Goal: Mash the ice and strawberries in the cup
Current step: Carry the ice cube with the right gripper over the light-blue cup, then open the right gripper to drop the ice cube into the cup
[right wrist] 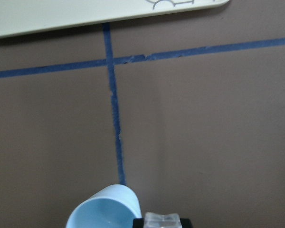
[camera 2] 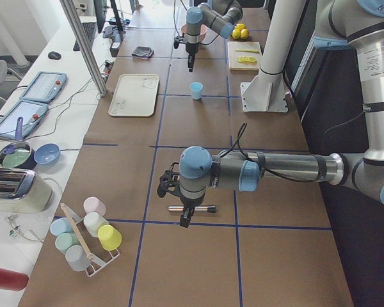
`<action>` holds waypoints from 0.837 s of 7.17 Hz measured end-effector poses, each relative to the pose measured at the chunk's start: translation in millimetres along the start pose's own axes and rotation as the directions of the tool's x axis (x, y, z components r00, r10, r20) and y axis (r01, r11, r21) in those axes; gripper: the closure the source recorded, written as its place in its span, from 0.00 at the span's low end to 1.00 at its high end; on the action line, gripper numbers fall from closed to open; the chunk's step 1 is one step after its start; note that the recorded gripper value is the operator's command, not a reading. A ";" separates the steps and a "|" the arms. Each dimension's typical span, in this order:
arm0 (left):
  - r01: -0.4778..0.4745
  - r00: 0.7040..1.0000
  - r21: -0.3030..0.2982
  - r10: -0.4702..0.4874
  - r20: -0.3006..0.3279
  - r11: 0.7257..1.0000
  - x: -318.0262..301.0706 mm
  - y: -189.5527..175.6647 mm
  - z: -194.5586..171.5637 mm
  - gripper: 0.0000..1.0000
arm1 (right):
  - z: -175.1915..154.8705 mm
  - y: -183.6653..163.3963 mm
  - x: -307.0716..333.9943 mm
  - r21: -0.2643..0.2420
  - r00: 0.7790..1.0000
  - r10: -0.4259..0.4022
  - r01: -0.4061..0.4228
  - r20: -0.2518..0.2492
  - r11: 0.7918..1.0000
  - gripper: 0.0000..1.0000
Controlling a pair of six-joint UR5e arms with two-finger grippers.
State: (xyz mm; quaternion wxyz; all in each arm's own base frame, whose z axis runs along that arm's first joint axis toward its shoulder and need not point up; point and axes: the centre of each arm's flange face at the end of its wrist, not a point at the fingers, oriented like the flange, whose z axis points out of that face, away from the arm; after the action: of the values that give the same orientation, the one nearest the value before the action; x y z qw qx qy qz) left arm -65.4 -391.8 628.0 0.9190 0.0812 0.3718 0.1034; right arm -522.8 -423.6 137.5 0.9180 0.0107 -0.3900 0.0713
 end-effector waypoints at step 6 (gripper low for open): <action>-0.001 1.000 0.001 0.001 0.000 1.000 -0.2 -0.5 0.2 0.00 | 37.1 38.2 -35.3 0.009 1.000 0.015 -0.015 -0.001 1.000 0.02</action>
State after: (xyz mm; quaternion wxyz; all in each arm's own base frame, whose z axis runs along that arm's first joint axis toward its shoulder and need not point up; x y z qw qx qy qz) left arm -65.4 -392.3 628.2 0.9189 0.0816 0.3717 0.1036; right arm -578.8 -392.9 136.5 0.9175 0.0121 -0.3895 0.0800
